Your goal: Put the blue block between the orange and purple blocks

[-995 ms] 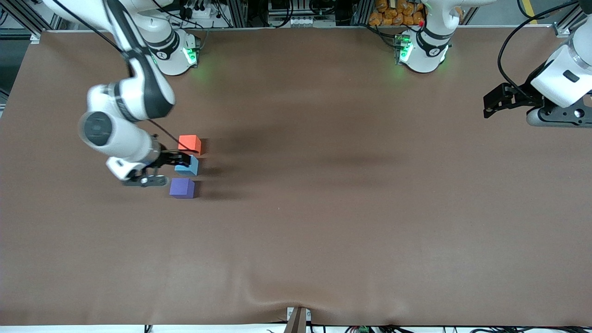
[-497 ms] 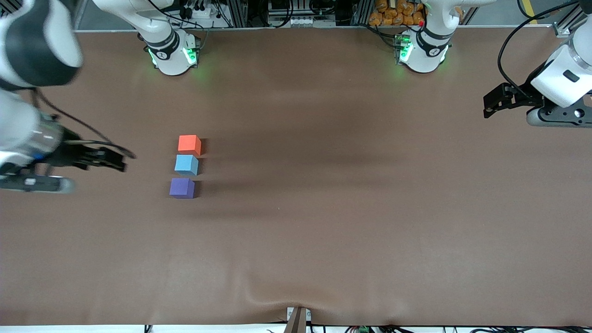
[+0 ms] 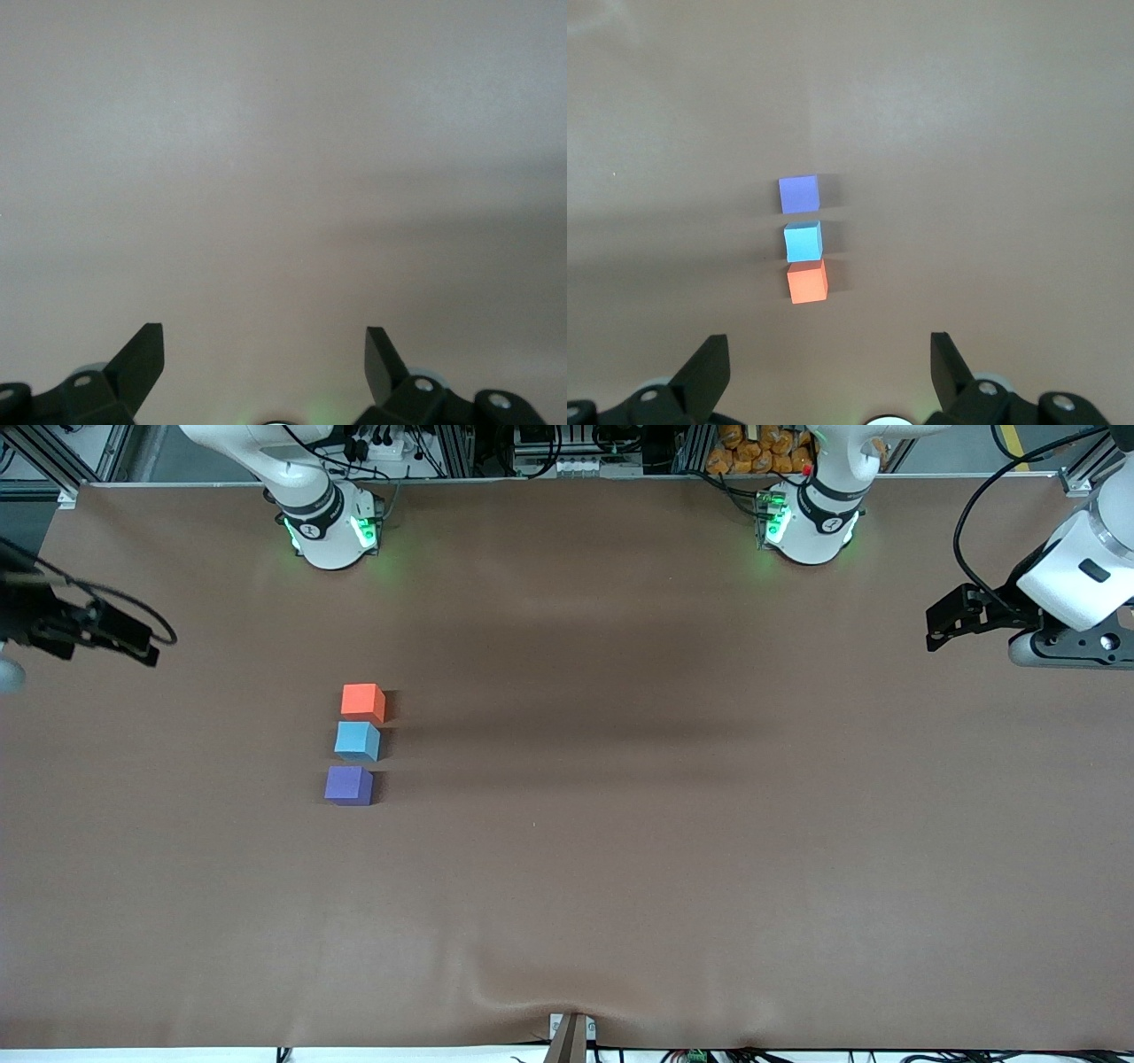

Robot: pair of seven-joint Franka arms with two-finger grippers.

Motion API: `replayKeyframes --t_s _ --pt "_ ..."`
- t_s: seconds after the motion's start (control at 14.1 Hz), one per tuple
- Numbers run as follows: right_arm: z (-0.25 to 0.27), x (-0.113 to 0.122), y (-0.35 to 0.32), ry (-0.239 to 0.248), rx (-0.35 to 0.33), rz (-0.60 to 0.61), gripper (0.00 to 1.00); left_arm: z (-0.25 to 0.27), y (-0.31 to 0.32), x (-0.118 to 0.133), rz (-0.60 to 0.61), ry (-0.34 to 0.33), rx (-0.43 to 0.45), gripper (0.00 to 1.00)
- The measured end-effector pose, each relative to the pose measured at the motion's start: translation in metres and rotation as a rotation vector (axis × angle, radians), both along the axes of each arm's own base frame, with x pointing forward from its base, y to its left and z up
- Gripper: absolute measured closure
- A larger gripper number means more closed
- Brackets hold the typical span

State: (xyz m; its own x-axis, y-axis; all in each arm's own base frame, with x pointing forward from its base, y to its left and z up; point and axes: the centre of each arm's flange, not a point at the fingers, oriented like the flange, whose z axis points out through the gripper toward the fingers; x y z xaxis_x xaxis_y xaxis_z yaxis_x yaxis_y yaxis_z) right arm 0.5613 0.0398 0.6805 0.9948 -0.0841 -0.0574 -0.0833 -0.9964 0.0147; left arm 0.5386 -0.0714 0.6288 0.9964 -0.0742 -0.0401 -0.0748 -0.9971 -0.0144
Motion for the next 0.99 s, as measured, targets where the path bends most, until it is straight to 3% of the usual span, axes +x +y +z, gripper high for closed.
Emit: replayKeyframes --t_s 0.64,0.99 --pt "-0.021 -0.032 -0.016 -0.005 -0.004 0.102 0.00 0.000 0.000 0.000 0.000 0.000 0.000 0.00" --pt "-0.018 -0.034 -0.019 -0.024 -0.006 0.160 0.00 0.000 0.000 0.000 0.000 0.000 0.000 0.00"
